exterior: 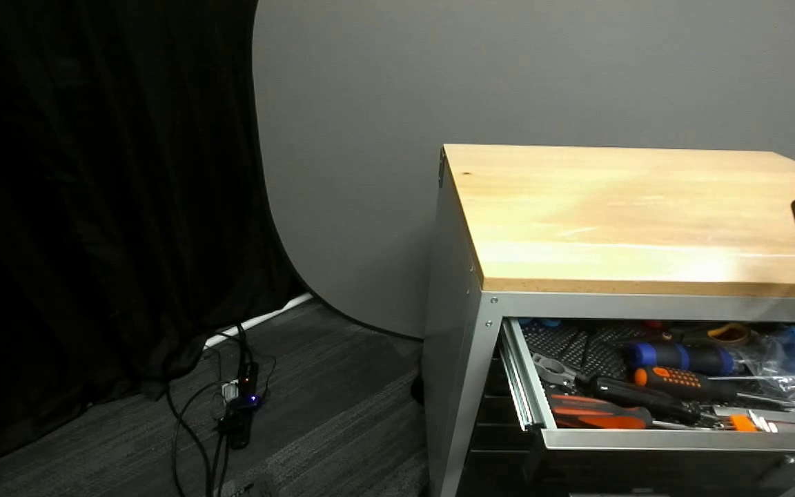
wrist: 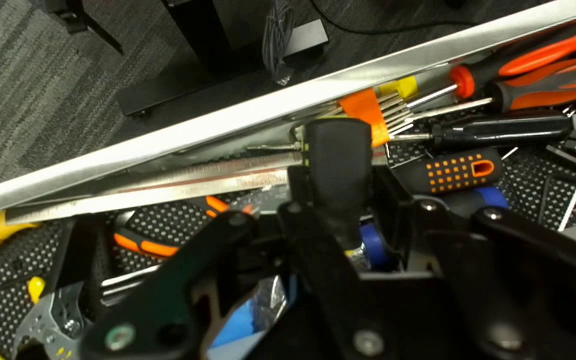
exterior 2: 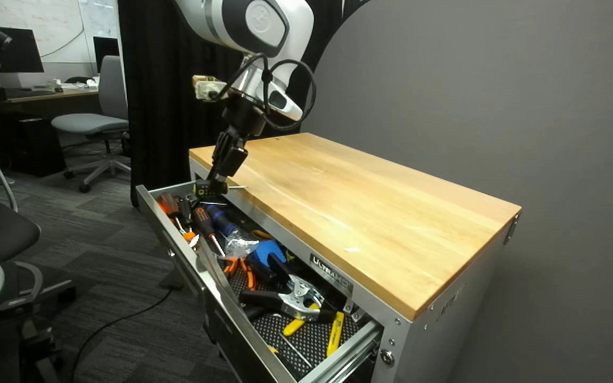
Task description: Put the screwdriver in the drawer and close it
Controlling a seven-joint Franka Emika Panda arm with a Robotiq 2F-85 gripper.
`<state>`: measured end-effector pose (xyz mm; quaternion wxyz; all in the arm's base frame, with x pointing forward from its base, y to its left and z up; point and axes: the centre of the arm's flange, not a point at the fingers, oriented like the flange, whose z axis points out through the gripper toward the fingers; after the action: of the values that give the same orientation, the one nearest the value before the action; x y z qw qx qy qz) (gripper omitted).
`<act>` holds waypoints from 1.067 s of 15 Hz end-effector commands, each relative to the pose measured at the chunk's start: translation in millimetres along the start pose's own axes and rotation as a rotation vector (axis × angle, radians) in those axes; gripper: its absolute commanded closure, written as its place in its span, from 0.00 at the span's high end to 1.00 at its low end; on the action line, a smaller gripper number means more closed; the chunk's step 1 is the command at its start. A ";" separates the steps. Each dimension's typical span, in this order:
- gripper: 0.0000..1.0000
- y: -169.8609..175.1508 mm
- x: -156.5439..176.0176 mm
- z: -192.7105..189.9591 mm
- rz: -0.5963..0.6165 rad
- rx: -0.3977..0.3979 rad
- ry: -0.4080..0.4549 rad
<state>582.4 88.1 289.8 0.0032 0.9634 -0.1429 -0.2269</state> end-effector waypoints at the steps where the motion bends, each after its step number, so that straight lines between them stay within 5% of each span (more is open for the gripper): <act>1: 0.61 8.0 -31.8 12.5 0.049 0.059 0.020; 4: 0.69 0.5 -26.4 17.3 0.073 0.144 0.049; 8: 0.99 -15.2 -13.2 15.9 0.042 0.179 0.038; 14: 1.00 11.3 -24.1 18.1 -0.113 0.067 -0.132; 16: 1.00 -1.0 -14.5 10.6 -0.115 0.051 -0.128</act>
<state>546.0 88.7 275.2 -0.0530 0.9527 -0.1103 -0.2783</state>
